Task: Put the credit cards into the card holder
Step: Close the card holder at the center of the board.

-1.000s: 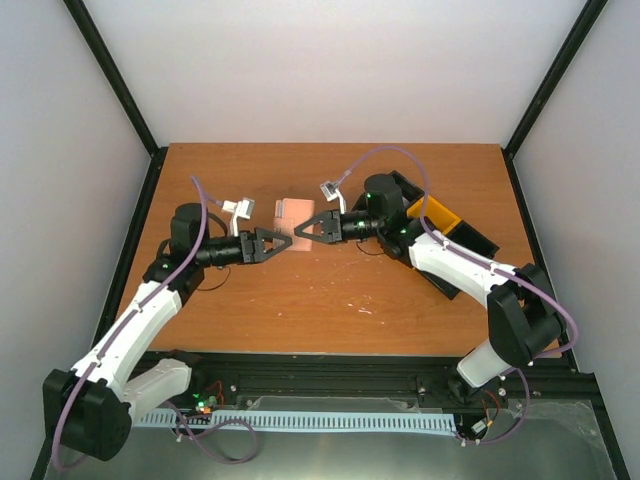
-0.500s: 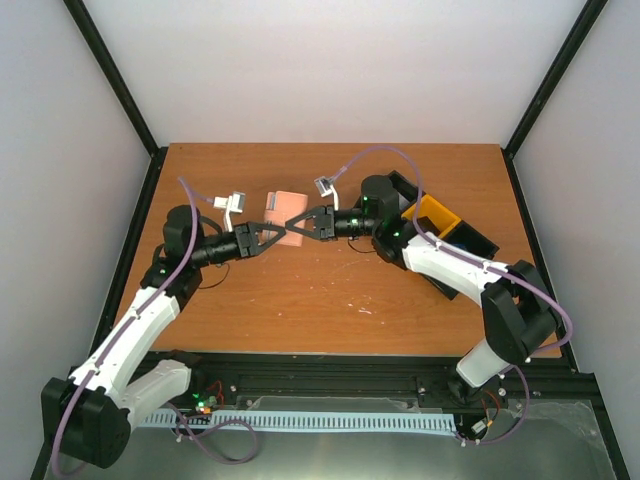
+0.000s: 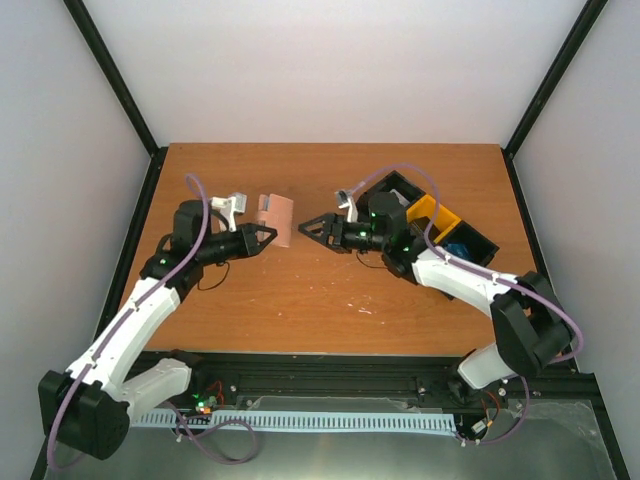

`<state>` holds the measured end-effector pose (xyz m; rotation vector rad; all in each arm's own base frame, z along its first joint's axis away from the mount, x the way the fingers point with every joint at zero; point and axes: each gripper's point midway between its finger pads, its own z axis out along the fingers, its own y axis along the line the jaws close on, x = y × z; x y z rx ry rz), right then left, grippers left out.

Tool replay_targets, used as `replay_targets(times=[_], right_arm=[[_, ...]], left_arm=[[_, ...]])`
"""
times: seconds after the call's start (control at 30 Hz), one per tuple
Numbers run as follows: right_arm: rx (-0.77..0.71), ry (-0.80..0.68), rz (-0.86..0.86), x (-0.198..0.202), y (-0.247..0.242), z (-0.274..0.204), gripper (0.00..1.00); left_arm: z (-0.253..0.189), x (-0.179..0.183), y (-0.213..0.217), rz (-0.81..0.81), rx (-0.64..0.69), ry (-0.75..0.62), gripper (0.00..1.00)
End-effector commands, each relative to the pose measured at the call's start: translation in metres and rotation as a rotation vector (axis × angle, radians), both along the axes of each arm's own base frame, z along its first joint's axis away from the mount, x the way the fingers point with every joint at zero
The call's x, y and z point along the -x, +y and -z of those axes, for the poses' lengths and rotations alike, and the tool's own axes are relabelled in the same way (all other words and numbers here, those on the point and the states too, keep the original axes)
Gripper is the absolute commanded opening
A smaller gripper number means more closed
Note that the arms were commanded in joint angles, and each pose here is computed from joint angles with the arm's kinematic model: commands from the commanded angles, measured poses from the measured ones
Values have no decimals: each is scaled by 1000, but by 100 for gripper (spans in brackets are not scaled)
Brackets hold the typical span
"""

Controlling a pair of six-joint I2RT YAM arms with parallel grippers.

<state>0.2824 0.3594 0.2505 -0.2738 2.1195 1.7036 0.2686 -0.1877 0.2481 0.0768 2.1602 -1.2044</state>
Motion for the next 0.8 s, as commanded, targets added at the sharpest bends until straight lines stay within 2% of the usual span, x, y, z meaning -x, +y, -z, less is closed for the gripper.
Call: replay_targets(times=[0.0,0.1,0.27,0.47,0.67,0.73,0.77], right_arm=[[58,27,167,-13,-27,17,66],[153,83,237,-15,-41,40,68],[323,203,393,-15,-73,76,69],[457,335,488,-8,-99,113,69],[573,425,602,2,-129,139,68],[595,446,651,5,-140,144,68],[597,453,672,7,-145,146,68]], left_arm=[[38,-14,22,-106,-335,16,1],[71,-21,25,-158,-449,68,1],[115,-35,29,-267,-713,132,1],[159,-37,8,-248,-933,197,1],[192,-24,-16,-184,-1055,219,1],[196,-18,-30,-118,-1043,205,7],[197,-15,-37,-78,-1027,199,13]])
